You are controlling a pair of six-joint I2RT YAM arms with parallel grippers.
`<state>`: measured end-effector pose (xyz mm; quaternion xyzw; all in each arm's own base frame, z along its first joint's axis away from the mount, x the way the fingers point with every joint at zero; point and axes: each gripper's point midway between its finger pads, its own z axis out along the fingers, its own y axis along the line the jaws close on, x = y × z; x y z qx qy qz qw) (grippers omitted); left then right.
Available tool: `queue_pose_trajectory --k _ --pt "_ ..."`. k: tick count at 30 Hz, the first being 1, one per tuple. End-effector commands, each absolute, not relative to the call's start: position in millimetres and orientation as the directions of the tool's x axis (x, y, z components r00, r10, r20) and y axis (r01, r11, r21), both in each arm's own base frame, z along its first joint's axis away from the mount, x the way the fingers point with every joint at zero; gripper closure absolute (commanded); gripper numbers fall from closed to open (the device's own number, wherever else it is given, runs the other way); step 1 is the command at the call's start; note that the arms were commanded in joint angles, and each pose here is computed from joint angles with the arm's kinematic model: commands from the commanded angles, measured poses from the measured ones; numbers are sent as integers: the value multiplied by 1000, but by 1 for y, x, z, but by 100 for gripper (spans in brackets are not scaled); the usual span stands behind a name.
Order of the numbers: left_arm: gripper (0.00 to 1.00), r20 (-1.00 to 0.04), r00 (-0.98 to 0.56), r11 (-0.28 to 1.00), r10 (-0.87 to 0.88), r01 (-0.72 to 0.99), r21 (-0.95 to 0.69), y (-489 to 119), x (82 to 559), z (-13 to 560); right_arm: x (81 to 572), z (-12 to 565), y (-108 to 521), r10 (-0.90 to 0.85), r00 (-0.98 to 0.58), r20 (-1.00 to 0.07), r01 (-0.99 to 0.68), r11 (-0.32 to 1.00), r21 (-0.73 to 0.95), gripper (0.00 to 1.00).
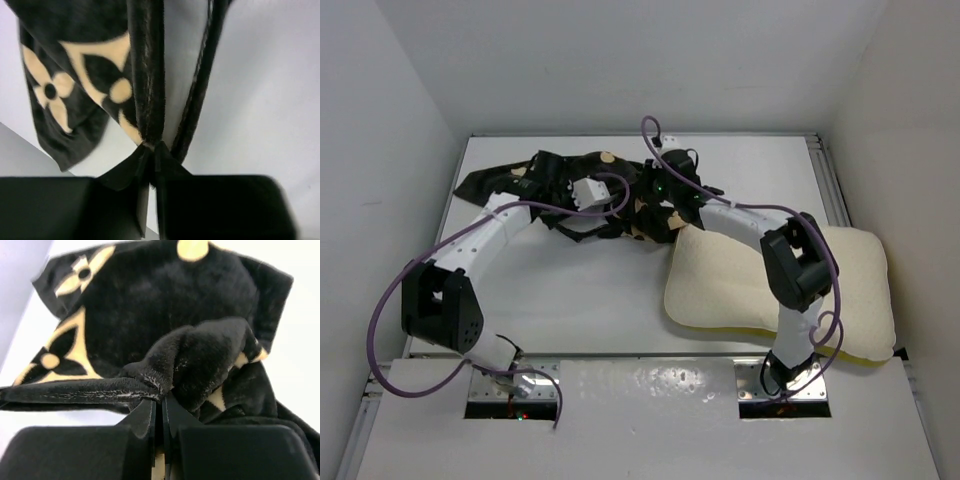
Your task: Put the pillow into the pillowcase
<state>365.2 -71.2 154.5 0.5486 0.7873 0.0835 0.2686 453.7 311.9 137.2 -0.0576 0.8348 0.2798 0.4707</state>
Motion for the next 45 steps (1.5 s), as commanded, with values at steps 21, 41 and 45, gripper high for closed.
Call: queue_pose_trajectory --k 21,41,45 --pt "0 -623 -120 436 773 814 384 -222 450 188 447 188 319 187 -564 -804 -470 728 499 100" --pt "100 -736 -188 450 651 876 174 -219 454 165 451 189 313 258 -611 -748 -457 657 599 100" --pt "100 -714 -169 422 679 886 192 -207 445 182 460 175 293 241 -616 -750 -396 728 560 100"
